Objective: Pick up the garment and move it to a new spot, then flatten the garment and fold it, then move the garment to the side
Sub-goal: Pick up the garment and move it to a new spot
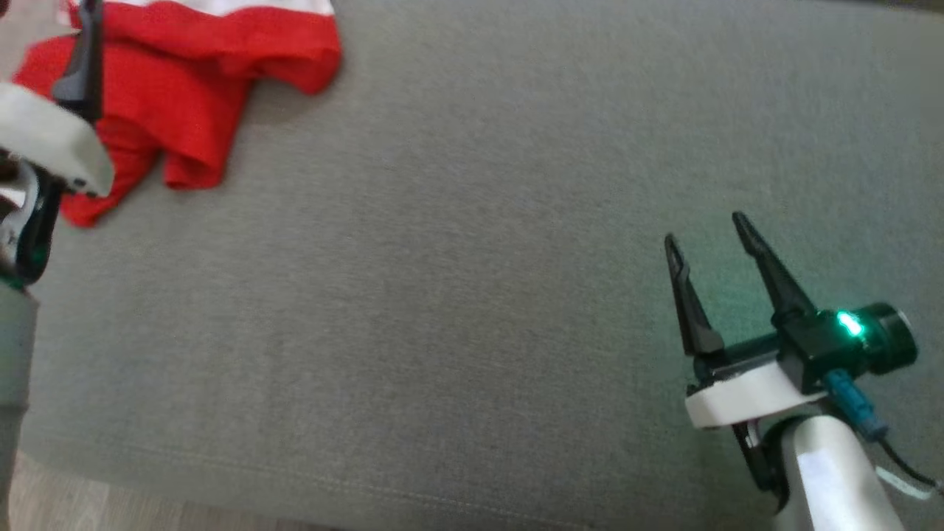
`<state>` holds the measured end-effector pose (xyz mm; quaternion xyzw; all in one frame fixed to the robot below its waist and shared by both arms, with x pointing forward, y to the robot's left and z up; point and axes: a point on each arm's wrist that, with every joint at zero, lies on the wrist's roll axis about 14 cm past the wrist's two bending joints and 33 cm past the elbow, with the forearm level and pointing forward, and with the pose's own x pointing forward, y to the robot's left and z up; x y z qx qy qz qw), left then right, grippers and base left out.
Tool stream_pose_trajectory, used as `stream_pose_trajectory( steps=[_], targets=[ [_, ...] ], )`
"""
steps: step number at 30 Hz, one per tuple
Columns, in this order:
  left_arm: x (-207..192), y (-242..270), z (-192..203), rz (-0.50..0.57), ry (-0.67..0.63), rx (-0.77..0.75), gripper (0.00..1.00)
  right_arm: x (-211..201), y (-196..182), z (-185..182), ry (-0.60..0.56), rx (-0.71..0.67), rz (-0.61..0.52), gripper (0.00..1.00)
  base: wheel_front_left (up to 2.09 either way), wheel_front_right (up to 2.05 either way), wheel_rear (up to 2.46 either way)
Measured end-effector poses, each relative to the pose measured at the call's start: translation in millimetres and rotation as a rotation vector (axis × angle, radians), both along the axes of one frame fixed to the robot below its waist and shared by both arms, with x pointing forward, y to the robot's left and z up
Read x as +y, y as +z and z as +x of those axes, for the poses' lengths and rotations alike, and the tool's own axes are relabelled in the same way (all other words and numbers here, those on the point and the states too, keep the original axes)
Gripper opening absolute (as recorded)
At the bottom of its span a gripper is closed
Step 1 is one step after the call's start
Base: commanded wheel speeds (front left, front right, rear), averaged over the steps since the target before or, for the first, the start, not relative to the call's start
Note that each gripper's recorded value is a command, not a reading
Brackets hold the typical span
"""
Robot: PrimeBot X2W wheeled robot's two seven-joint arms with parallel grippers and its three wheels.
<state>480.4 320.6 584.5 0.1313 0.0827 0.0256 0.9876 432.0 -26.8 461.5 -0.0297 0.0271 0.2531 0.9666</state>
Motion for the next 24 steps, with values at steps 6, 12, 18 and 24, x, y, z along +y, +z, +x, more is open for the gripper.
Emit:
stream_pose_trajectory(
  steps=[6,12,18,24],
  targets=[
    [-17.5,-76.2,43.2,0.041,-0.045,0.232,1.00,-21.8,-10.8,15.9,-0.064,0.015,-0.017,1.00,0.00,0.00,0.00],
    [-24.3,-142.4,65.9,0.108,-0.082,0.413,1.00,-43.6,-14.8,34.0,-0.128,0.001,-0.038,1.00,0.00,0.00,0.00],
    [-20.4,-194.1,73.8,0.156,-0.086,0.559,1.00,-62.4,-28.8,36.9,-0.175,0.030,-0.069,1.00,0.00,0.00,0.00],
    [-18.8,-223.9,76.9,0.167,-0.075,0.630,0.63,-72.6,-39.8,36.1,-0.199,0.058,-0.087,1.00,0.00,0.00,0.00]
  ],
)
